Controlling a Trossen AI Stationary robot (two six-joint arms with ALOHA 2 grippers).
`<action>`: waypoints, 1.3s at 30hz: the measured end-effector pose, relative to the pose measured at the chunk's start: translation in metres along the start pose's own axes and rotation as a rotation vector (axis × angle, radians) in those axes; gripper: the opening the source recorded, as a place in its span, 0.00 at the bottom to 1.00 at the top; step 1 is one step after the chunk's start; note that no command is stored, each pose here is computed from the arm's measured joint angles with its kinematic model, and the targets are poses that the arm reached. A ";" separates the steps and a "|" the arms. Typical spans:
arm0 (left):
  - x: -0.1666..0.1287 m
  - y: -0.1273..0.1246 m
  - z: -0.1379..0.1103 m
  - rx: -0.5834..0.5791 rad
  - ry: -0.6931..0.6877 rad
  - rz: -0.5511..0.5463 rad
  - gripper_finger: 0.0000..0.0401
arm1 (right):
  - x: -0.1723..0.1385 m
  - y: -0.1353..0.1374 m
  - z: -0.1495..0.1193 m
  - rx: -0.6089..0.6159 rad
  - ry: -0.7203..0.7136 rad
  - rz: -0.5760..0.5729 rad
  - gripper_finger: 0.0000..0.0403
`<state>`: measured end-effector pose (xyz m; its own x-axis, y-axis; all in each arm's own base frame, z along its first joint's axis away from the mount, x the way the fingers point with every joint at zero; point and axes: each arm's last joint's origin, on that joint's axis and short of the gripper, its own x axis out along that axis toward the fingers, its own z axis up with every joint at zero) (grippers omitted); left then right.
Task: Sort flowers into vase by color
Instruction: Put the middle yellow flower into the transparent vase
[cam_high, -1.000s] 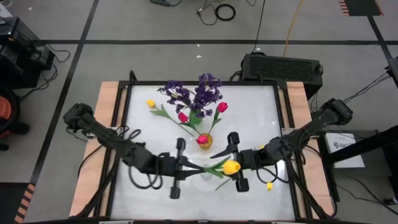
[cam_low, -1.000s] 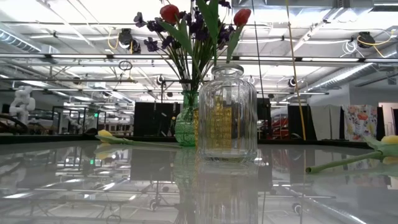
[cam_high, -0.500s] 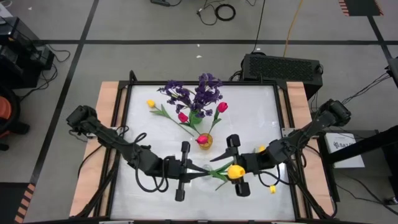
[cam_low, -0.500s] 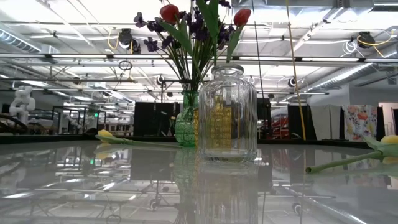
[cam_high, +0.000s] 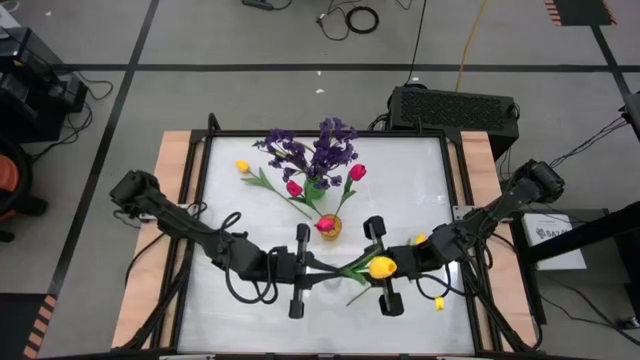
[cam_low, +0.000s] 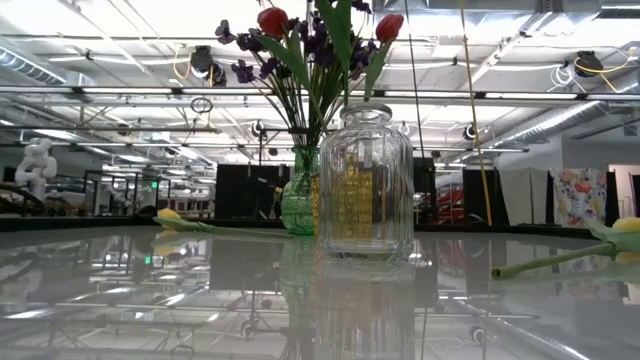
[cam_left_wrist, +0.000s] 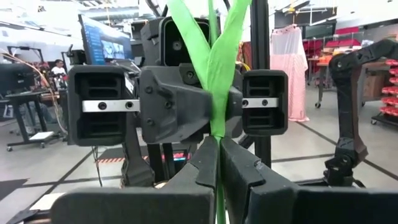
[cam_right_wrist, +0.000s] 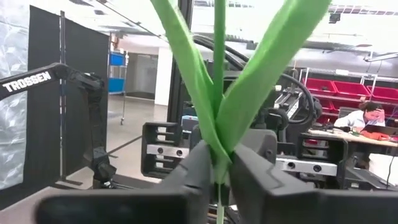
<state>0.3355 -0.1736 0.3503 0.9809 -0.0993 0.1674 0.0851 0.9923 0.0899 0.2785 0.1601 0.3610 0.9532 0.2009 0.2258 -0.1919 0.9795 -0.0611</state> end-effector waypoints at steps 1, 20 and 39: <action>0.001 0.000 -0.001 0.000 -0.002 0.003 0.03 | 0.000 0.000 0.000 -0.001 0.000 0.000 0.09; -0.037 -0.016 0.020 0.043 0.162 0.233 0.64 | -0.010 -0.004 0.003 0.112 0.103 -0.004 0.01; -0.101 -0.011 -0.010 0.257 0.667 0.372 0.74 | -0.003 -0.031 -0.031 0.202 0.328 -0.192 0.01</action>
<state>0.2373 -0.1739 0.3222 0.8418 0.3797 -0.3838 -0.2304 0.8956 0.3806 0.2890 0.1287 0.3318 0.9936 0.0312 -0.1084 -0.0146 0.9885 0.1508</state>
